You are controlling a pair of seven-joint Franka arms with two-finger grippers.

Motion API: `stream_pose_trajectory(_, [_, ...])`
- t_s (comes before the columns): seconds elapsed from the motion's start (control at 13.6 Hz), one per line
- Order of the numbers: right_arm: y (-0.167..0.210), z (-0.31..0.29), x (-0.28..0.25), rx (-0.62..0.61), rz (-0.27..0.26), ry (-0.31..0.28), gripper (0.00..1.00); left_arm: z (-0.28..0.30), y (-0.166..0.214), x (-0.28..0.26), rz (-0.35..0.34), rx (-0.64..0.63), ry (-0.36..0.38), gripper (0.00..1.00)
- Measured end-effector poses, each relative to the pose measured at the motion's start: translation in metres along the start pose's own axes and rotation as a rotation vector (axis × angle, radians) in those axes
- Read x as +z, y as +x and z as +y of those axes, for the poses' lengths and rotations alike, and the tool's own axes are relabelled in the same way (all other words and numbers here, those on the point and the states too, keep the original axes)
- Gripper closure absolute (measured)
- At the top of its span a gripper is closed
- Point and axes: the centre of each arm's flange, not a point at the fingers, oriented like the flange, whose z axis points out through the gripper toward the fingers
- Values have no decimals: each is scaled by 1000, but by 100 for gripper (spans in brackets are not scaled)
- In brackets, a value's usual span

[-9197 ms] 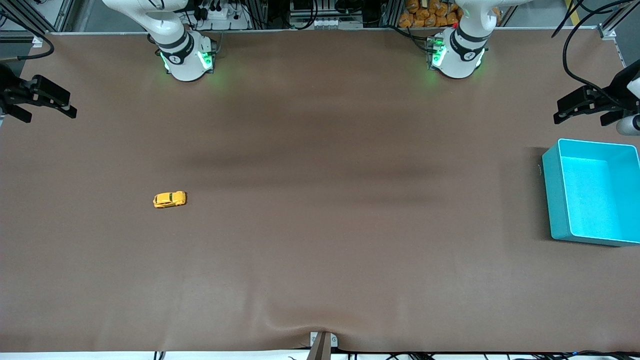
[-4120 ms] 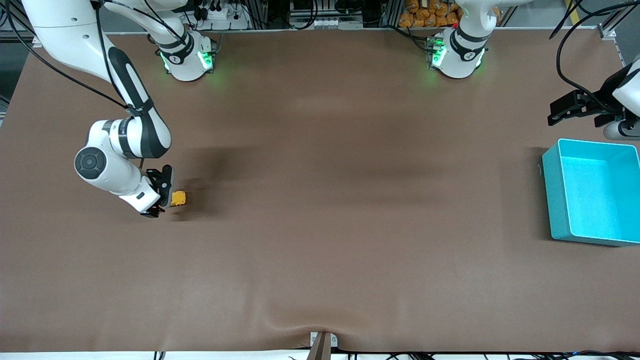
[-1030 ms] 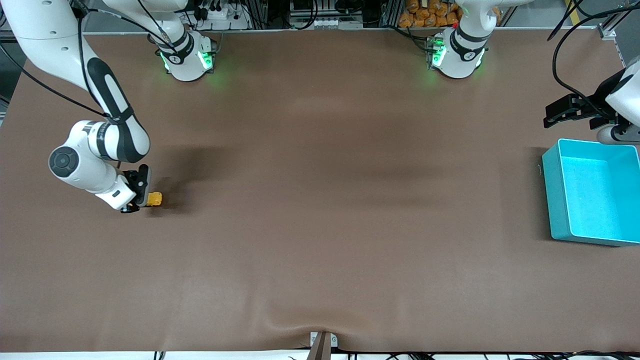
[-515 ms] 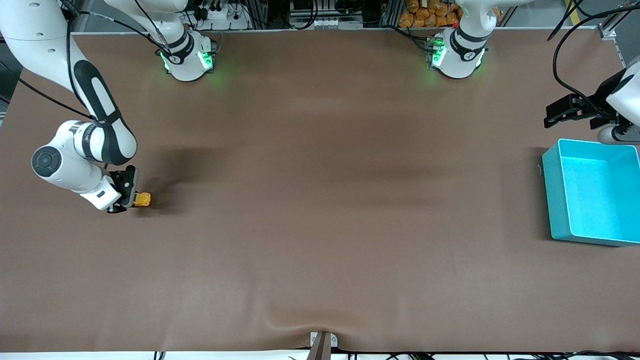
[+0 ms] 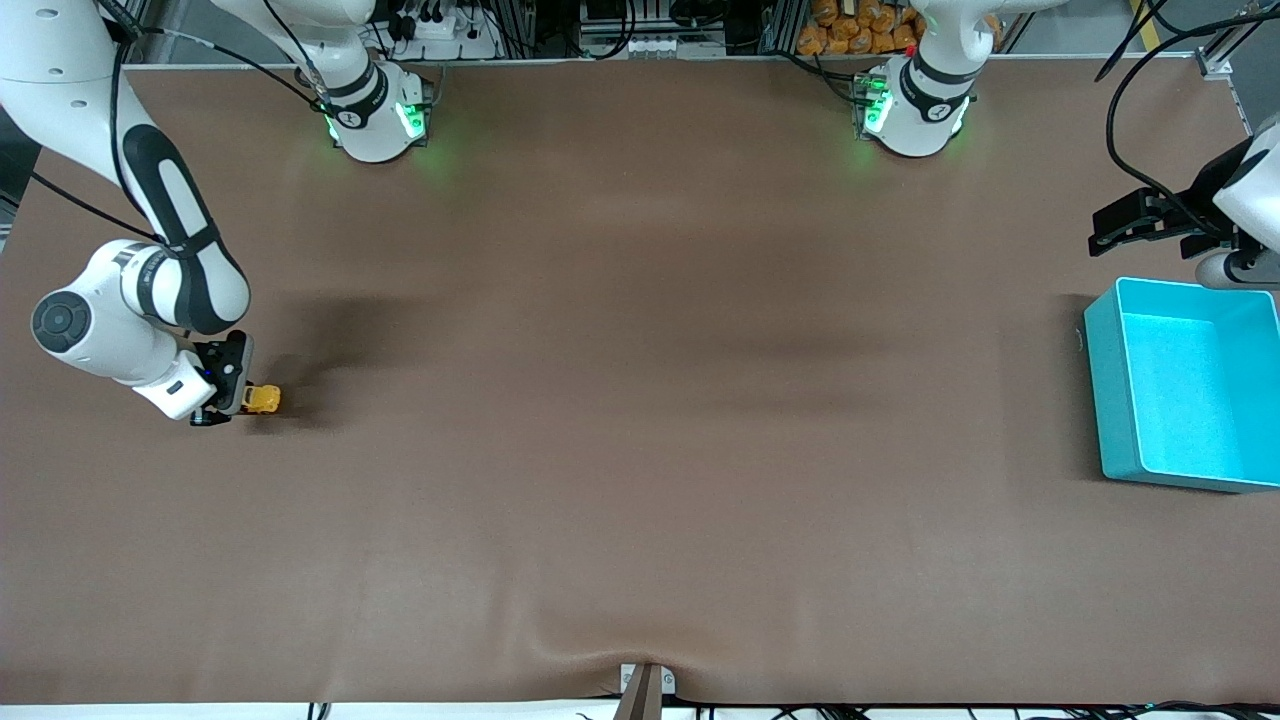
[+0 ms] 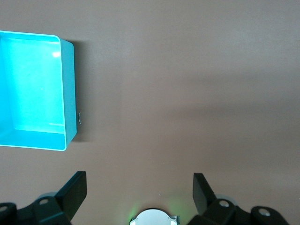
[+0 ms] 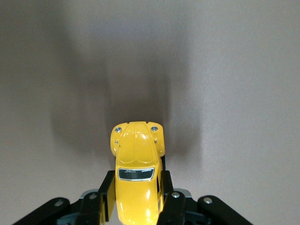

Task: Wind and store yellow beetle car
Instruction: 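Press the car down and drag it backward with the right gripper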

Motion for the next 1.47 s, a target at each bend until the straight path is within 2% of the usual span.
stream_pose_trajectory(1.25, [-50, 1, 2, -10, -2, -1, 58, 0, 0, 0, 0, 0, 0, 0])
stream_pose_trajectory(1.47, [-51, 2, 4, -8, -1, 5, 53, 0, 0, 0, 0, 0, 0, 0])
